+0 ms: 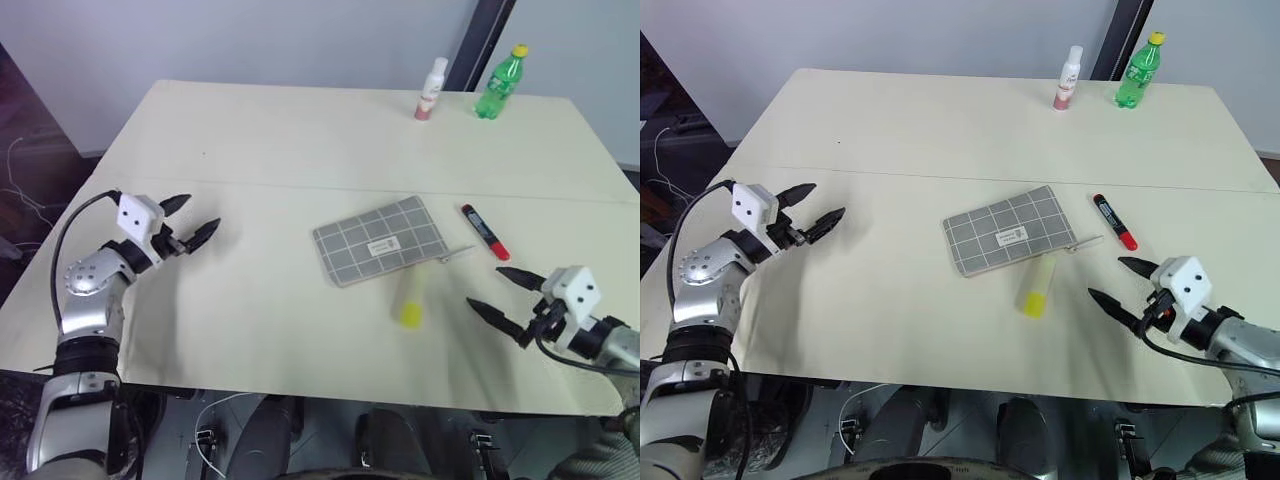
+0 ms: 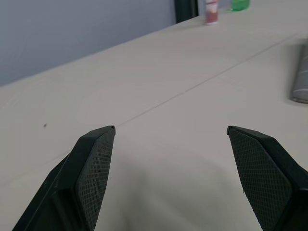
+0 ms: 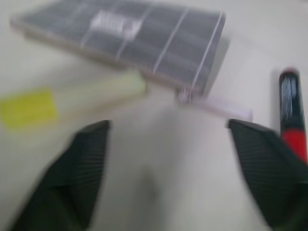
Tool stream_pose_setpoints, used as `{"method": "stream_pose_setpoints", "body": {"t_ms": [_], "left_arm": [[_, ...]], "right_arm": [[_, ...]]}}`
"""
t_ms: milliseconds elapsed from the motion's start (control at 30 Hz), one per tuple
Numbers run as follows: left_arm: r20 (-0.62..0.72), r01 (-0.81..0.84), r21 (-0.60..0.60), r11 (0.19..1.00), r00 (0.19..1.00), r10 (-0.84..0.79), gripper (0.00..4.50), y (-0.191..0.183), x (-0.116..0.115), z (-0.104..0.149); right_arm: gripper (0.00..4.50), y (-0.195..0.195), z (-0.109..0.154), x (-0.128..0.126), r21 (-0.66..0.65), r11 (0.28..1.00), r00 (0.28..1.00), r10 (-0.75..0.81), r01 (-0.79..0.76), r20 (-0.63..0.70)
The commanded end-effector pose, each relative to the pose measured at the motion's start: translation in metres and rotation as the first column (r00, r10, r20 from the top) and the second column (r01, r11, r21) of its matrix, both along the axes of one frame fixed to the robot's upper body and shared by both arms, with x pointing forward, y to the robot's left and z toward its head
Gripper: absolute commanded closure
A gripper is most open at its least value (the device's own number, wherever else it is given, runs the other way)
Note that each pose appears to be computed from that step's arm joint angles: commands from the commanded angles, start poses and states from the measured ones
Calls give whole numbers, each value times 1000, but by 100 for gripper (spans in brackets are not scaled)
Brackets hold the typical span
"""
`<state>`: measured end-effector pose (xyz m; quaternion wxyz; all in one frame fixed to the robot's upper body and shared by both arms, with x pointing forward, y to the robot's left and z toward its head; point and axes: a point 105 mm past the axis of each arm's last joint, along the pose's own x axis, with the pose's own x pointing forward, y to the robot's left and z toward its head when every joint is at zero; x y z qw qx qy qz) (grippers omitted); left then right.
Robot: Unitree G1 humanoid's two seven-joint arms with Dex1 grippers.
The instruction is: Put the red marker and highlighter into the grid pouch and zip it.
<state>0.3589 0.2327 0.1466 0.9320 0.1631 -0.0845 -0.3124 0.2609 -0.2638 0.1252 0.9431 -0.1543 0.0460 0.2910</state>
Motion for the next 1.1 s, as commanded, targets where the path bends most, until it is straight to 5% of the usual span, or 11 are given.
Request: {"method": "stream_pose_setpoints", "body": {"t_ms": [33,167,200,500,633,1100], "left_arm": [[63,117,86,989,991,-122,59,-30,-7,5],[95,208,181,961,969,-228,59,-55,-12,1],[106,246,210,946,956,-272,59,-64,-15,1],[147,331,398,855,898,-416,59,-89,-28,-13],[159,328,455,828,885,-438,59,-96,-29,-21],[228,394,488,779,804,-549,59,-154,-27,-25]], "right_arm": [[238,29,23,20,41,998,993,38,-43,112],[439,67,24,54,32,997,983,61,-68,171],[447,73,20,65,6,999,983,51,-53,178],[447,76,4,114,-198,975,975,-57,101,217],[447,75,-12,116,-317,946,982,-13,73,186],[447,80,-21,116,-372,928,987,24,37,158]]}}
